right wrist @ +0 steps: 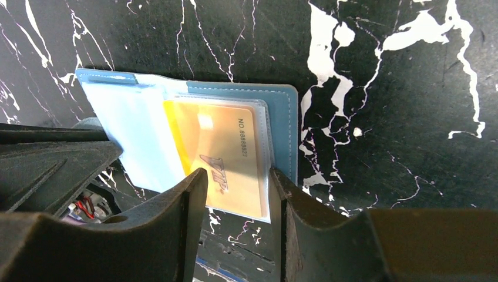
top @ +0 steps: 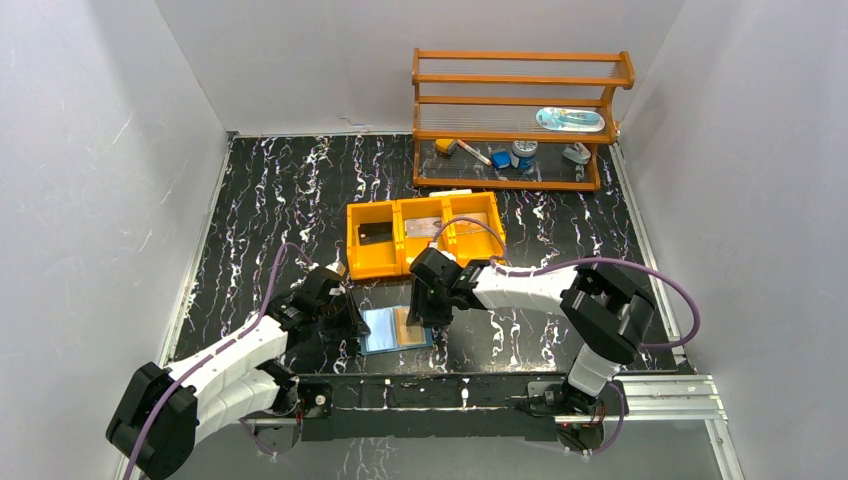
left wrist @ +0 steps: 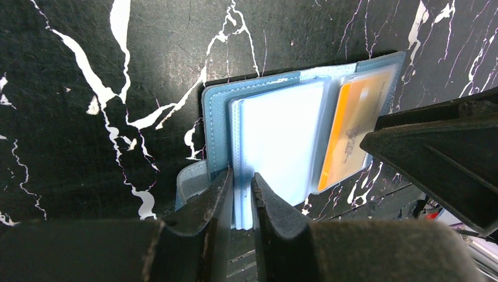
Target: Take the credit cards out of the card holder
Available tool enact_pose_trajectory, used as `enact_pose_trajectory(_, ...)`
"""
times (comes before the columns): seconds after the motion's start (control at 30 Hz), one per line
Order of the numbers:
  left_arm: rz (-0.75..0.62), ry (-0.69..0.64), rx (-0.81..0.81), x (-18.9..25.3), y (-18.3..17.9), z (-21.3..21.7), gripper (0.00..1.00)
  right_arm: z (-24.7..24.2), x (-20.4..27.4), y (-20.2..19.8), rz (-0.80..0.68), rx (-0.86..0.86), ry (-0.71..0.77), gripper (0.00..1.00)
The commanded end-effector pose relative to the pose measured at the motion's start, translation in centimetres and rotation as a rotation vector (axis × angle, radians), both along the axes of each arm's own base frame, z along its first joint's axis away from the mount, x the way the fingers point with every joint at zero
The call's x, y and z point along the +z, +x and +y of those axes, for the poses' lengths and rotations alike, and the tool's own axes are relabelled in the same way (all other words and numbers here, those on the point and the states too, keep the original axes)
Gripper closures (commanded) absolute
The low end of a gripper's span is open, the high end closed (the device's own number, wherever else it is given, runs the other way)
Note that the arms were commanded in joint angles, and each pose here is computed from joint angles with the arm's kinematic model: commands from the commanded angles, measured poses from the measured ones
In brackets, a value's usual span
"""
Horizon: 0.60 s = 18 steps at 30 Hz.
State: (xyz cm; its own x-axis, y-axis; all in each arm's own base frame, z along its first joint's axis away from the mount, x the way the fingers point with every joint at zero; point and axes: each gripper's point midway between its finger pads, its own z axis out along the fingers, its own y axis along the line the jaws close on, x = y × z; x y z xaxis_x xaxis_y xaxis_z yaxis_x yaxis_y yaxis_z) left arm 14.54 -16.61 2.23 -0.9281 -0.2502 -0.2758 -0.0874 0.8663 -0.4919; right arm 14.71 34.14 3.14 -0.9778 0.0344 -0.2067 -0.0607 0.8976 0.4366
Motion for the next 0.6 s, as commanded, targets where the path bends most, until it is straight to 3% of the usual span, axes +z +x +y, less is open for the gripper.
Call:
enact_pose_trajectory(0.0,0.028,-0.001,-0.03,-0.3,-0.9,0.0,0.83,0.3,-0.9,-0.2,0.021,0.013,0.0,0.49)
enact_pose_trajectory(0.23,0.033,-0.016,-0.048,-0.3,-0.9,-0.5,0.84,2.4,2.1,0.3,-0.023,0.031,0.117,0.62)
enact_pose_trajectory(0.57,0.013,-0.012,-0.049,0.3,-0.3,-0.6,0.84,4.8,7.2,0.7,-0.074,0.059,0.286,0.64)
